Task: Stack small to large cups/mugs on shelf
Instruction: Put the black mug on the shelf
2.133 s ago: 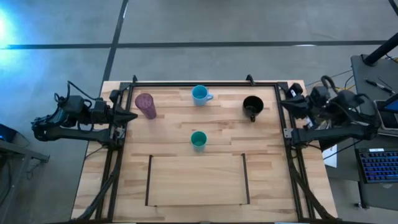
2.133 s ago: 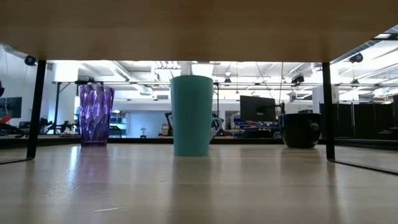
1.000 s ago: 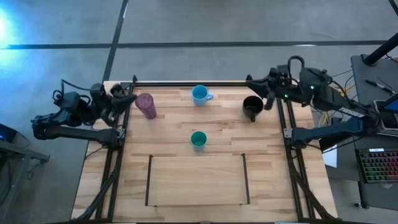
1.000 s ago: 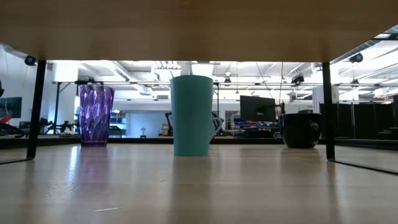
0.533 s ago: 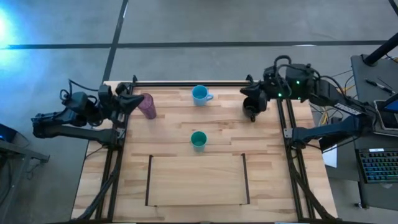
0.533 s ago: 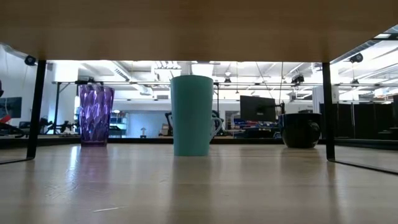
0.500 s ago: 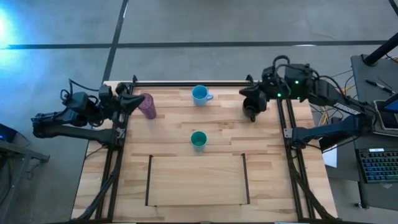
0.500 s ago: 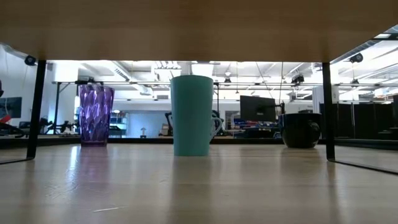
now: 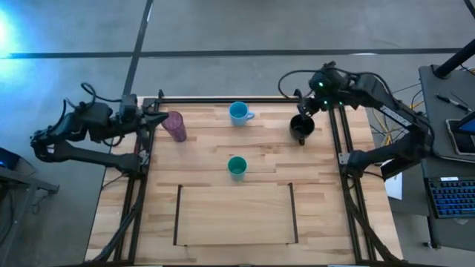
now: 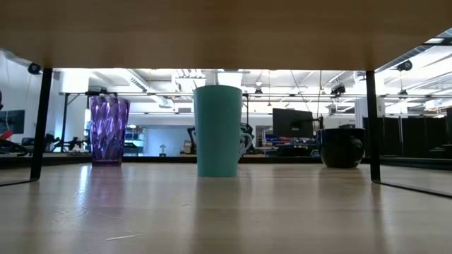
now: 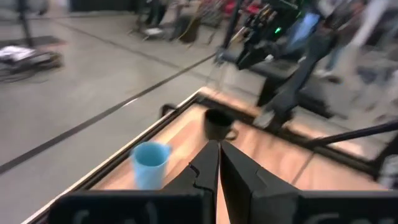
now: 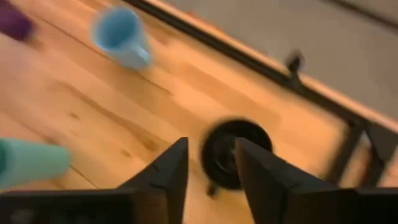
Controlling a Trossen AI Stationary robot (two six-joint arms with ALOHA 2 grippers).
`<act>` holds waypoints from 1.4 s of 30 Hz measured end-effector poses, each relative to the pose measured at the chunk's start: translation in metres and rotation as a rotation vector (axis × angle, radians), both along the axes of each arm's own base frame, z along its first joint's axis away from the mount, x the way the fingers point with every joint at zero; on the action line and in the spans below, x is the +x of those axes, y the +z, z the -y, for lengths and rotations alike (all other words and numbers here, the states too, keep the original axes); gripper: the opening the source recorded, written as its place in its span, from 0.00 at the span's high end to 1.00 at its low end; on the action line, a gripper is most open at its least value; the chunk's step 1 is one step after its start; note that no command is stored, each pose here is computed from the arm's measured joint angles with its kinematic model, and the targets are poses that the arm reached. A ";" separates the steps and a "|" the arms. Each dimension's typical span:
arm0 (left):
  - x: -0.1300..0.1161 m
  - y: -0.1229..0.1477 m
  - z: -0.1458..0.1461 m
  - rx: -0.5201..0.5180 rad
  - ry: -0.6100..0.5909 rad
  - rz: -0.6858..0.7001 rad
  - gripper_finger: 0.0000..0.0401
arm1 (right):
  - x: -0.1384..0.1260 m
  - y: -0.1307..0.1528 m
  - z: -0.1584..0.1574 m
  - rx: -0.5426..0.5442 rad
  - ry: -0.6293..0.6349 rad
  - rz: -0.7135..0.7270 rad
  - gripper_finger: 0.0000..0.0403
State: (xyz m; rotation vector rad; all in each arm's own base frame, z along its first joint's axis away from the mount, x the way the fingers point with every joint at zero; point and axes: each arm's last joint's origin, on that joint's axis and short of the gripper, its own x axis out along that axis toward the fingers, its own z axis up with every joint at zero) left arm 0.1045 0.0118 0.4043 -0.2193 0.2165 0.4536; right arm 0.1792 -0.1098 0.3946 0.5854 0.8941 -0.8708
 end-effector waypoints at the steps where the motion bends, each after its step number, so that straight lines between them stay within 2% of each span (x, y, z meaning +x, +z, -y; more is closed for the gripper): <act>1: 0.002 0.000 0.000 0.001 0.017 -0.007 1.00 | -0.002 -0.006 0.006 0.038 -0.020 -0.021 0.62; 5: 0.007 -0.001 -0.001 -0.013 0.037 -0.020 1.00 | -0.008 -0.037 0.035 0.174 -0.126 -0.096 0.53; 9: 0.006 -0.005 -0.001 -0.040 0.047 -0.047 1.00 | -0.020 -0.069 0.058 0.297 -0.215 -0.156 0.50; 13: 0.004 -0.010 -0.002 -0.081 0.074 -0.073 1.00 | -0.025 -0.091 0.064 0.366 -0.210 -0.197 0.50; 17: 0.005 -0.012 -0.003 -0.094 0.124 -0.065 1.00 | -0.023 -0.106 0.066 0.369 -0.143 -0.231 0.50; 24: 0.013 -0.016 -0.007 -0.109 0.206 -0.073 1.00 | -0.015 -0.144 0.075 0.350 -0.120 -0.239 0.50; 33: 0.028 -0.019 -0.012 -0.108 0.239 -0.098 1.00 | -0.027 -0.174 0.083 0.340 -0.207 -0.274 0.50; 42: 0.040 -0.023 -0.013 -0.107 0.239 -0.123 1.00 | -0.028 -0.192 0.082 0.355 -0.252 -0.217 0.51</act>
